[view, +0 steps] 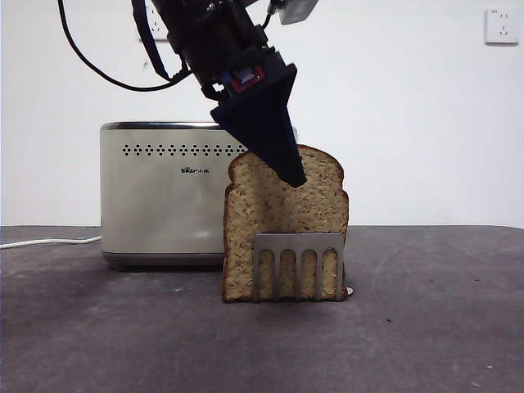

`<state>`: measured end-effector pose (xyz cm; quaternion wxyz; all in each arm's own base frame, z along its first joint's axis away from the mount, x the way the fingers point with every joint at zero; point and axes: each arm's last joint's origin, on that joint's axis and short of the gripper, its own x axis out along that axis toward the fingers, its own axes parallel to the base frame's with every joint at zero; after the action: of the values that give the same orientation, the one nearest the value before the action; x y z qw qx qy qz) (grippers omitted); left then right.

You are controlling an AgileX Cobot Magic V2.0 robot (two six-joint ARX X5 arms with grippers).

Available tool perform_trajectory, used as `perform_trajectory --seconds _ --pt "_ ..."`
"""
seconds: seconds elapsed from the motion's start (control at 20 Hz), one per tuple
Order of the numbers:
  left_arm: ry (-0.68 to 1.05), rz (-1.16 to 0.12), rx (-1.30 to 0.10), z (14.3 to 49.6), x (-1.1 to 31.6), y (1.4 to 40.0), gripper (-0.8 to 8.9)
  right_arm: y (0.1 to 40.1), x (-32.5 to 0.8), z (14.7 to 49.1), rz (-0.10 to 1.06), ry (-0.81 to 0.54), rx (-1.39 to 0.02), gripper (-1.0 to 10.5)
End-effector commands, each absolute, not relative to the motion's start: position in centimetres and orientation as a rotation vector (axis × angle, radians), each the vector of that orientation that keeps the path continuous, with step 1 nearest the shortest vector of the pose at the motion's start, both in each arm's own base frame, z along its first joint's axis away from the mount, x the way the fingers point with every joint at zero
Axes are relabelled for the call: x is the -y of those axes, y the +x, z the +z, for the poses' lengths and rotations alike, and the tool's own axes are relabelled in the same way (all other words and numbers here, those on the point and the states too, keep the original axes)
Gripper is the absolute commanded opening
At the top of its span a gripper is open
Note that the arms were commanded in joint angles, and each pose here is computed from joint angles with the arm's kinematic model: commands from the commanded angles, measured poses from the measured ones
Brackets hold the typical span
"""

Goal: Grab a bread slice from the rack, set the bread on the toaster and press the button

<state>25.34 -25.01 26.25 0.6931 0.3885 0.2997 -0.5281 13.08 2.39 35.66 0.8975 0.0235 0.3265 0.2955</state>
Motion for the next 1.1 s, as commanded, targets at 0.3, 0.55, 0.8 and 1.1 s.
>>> perform_trajectory --seconds 0.3,0.55,0.8,1.1 --pt "0.876 -1.186 -0.659 26.1 25.1 25.4 -0.09 13.1 -2.4 35.7 0.618 0.040 -0.672 -0.1" --pt "0.874 -1.185 -0.658 26.2 25.0 25.4 -0.09 13.1 -2.4 35.7 0.618 0.040 -0.672 -0.1" --pt "0.867 -1.174 -0.612 27.7 24.6 24.9 -0.09 13.1 -2.4 35.7 0.618 0.040 -0.672 -0.1" --pt "0.873 -1.095 -0.499 33.1 22.9 23.5 -0.09 13.1 -2.4 35.7 0.618 0.040 -0.672 -0.1"
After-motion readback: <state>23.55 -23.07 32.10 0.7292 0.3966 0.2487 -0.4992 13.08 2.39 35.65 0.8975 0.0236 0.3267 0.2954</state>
